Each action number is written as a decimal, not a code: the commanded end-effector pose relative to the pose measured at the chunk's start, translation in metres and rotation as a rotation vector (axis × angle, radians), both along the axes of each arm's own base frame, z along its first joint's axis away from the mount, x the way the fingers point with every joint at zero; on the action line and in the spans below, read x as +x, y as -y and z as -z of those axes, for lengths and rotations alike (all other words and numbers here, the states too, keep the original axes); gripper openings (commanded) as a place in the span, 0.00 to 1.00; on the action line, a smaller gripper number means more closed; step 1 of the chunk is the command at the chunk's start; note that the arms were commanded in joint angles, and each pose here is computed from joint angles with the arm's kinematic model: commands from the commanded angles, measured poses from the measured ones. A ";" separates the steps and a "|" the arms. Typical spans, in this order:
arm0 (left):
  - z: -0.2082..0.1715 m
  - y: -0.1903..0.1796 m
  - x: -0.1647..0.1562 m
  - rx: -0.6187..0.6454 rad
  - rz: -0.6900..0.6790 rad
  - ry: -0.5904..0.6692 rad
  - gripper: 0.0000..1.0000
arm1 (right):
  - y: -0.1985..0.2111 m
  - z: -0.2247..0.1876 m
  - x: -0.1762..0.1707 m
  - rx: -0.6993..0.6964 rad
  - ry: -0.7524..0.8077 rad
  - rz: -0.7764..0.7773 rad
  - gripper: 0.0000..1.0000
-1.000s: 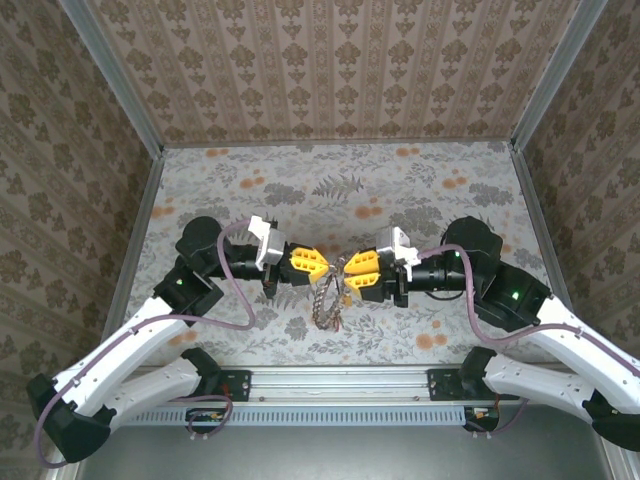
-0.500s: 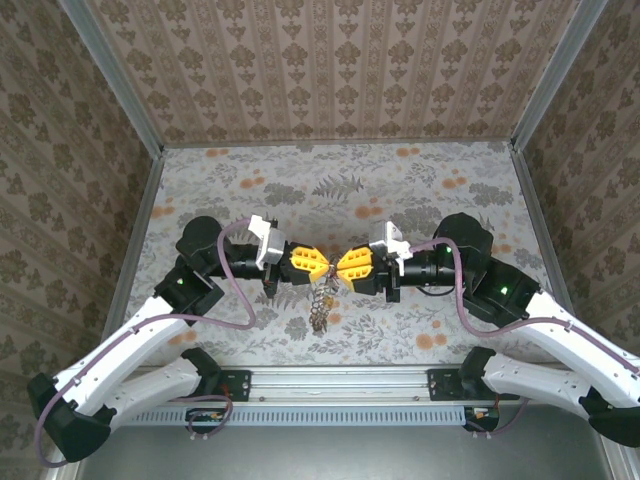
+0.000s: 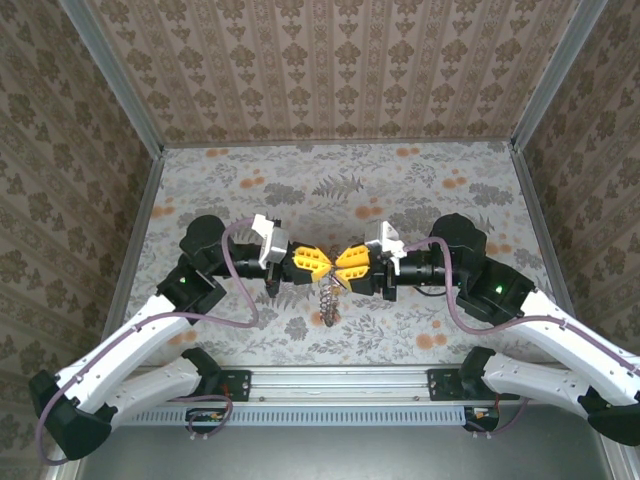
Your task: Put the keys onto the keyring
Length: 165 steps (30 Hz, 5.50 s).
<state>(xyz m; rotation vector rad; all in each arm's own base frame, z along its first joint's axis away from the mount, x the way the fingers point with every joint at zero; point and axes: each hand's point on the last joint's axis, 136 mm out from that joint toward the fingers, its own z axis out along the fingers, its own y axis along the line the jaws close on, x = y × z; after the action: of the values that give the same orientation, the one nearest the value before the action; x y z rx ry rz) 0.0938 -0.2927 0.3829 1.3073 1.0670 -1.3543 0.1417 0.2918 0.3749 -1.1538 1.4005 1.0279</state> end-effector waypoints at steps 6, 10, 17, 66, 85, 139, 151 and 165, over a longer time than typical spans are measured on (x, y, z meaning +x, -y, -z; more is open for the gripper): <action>-0.012 -0.001 -0.005 -0.033 0.016 0.045 0.00 | -0.007 0.004 0.015 0.007 -0.001 0.040 0.24; -0.013 -0.002 -0.006 -0.035 0.014 0.049 0.00 | -0.009 0.004 0.013 0.009 -0.004 0.016 0.11; -0.005 -0.002 0.006 0.038 -0.073 0.037 0.00 | 0.001 -0.004 0.011 -0.003 0.021 0.044 0.00; 0.067 0.011 0.041 0.481 -0.237 0.050 0.33 | 0.000 0.011 0.008 -0.363 0.015 0.024 0.00; 0.047 0.009 0.026 0.378 -0.179 0.057 0.30 | -0.005 0.027 0.006 -0.379 -0.007 -0.007 0.00; -0.012 -0.011 -0.015 -0.008 0.076 0.034 0.00 | 0.002 -0.028 -0.013 0.083 0.057 -0.044 0.24; -0.013 -0.009 -0.016 -0.010 0.084 0.036 0.00 | -0.005 -0.021 -0.005 0.069 0.036 -0.033 0.23; -0.013 -0.008 -0.014 -0.003 0.068 0.036 0.00 | -0.012 -0.011 0.001 0.011 0.000 -0.033 0.00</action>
<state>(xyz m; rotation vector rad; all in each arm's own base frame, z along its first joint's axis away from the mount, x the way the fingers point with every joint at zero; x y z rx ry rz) 0.0867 -0.2868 0.3822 1.3684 1.0667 -1.3799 0.1362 0.3006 0.3920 -1.1635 1.3337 1.0784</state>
